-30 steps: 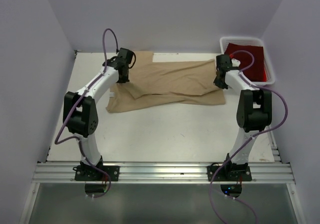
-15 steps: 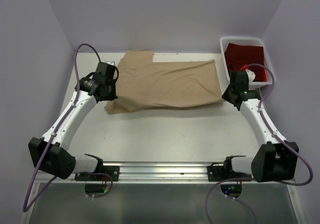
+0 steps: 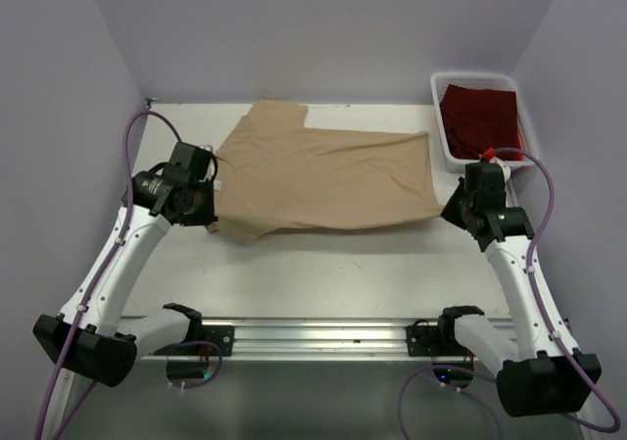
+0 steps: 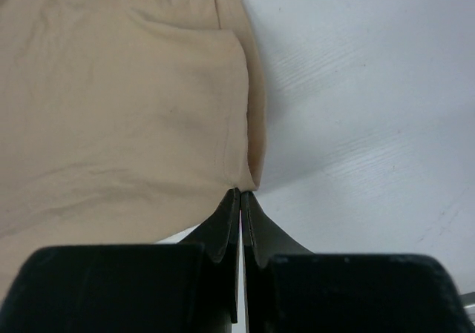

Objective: Fold and stack the t-shirts
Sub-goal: Fold the tshirt

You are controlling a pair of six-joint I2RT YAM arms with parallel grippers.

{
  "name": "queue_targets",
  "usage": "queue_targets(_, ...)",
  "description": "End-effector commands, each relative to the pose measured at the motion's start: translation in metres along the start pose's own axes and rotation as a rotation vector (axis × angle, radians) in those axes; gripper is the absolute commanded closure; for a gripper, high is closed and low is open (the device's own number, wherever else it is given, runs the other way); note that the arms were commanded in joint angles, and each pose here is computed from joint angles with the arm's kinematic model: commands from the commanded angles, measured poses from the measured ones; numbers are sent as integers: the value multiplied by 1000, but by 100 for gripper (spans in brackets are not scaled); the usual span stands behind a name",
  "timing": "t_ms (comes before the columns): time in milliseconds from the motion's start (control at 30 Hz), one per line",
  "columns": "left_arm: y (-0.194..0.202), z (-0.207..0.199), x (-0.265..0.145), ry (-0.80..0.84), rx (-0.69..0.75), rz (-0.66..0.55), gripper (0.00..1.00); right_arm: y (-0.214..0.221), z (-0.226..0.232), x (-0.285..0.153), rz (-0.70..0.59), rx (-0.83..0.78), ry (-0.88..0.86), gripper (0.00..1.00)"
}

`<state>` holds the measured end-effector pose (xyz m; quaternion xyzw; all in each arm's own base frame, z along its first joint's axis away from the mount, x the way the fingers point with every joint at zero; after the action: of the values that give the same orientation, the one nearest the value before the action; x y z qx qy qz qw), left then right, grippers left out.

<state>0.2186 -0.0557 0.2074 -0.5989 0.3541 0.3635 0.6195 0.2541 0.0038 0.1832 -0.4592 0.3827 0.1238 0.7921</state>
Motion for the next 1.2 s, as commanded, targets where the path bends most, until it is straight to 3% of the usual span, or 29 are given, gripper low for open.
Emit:
queue_targets(0, 9, 6, -20, -6, -18, 26, 100, 6, -4, -10, 35, -27, 4, 100)
queue_targets(200, 7, 2, -4, -4, -4, 34, 99, 9, -5, 4, 54, -27, 27, 100)
queue_targets(467, -7, -4, 55, -54, 35, 87, 100, 11, 1, 51, 79, -12, 79, 100)
queue_targets(1167, -103, -17, 132, -188, 98, 71, 100, -21, 27, 149, 99, -31, 226, 100)
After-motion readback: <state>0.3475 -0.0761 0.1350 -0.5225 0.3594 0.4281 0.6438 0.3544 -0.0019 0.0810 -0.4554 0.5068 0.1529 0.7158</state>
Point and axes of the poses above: each gripper's point midway between its finger pads, its own x axis out along the fingers, its own z axis along the line the jaws close on, y = z × x, the point moved 1 cm from there along -x, back along the fingers, and after that the axes turned 6 degrees about x, right-handed, at the moved point
